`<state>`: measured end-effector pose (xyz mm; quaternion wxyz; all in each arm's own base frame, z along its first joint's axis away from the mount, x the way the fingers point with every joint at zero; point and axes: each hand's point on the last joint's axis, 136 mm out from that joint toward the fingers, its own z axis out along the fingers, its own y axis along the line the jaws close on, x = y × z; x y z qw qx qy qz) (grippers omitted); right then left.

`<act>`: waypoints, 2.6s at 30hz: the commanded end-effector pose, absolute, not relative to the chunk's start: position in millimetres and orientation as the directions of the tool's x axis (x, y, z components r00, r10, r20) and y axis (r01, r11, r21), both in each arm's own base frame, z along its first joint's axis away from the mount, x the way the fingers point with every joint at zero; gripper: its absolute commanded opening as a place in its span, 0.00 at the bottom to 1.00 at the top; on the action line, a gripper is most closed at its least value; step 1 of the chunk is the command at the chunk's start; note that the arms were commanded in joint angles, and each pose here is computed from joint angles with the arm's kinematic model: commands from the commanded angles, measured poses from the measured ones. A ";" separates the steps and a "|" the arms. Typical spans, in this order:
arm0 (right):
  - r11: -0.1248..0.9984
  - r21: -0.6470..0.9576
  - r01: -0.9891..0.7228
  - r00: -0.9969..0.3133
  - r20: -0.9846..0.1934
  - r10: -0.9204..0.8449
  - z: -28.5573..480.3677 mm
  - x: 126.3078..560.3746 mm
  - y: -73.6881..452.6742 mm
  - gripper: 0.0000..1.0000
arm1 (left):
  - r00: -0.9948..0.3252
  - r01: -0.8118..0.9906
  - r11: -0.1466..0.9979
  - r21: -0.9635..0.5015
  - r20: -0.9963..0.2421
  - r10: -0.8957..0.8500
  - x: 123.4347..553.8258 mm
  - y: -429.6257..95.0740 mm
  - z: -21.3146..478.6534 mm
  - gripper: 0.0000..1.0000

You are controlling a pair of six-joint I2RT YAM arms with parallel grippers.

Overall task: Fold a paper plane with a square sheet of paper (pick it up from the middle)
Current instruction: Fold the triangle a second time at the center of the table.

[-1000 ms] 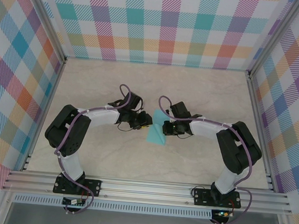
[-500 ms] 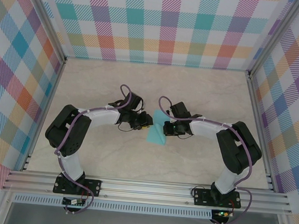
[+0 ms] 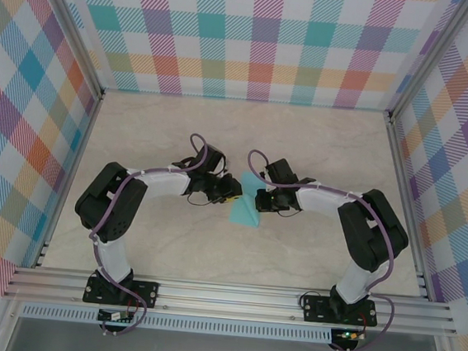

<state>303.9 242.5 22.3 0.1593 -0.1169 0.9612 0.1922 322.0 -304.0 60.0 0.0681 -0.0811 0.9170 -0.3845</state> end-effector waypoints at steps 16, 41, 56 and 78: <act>0.908 0.316 -0.275 -0.927 -0.339 -0.162 17.0 306.8 238.4 0.12 | -0.979 -0.114 0.591 -0.799 -0.009 -0.202 325.1 -331.0 62.0 0.16; 0.911 0.313 -0.269 -0.928 -0.336 -0.159 15.3 306.3 237.3 0.12 | -0.983 -0.141 0.603 -0.785 0.040 -0.178 317.8 -334.7 30.3 0.16; 0.902 0.344 -0.259 -0.930 -0.342 -0.137 26.4 306.6 241.6 0.21 | -0.982 -0.165 0.686 -0.709 0.055 -0.179 307.5 -319.1 1.5 0.16; 0.727 0.681 -0.095 -0.987 -0.159 0.021 72.6 261.1 275.0 0.16 | -0.983 -0.163 0.692 -0.703 0.055 -0.175 306.7 -318.6 -5.6 0.15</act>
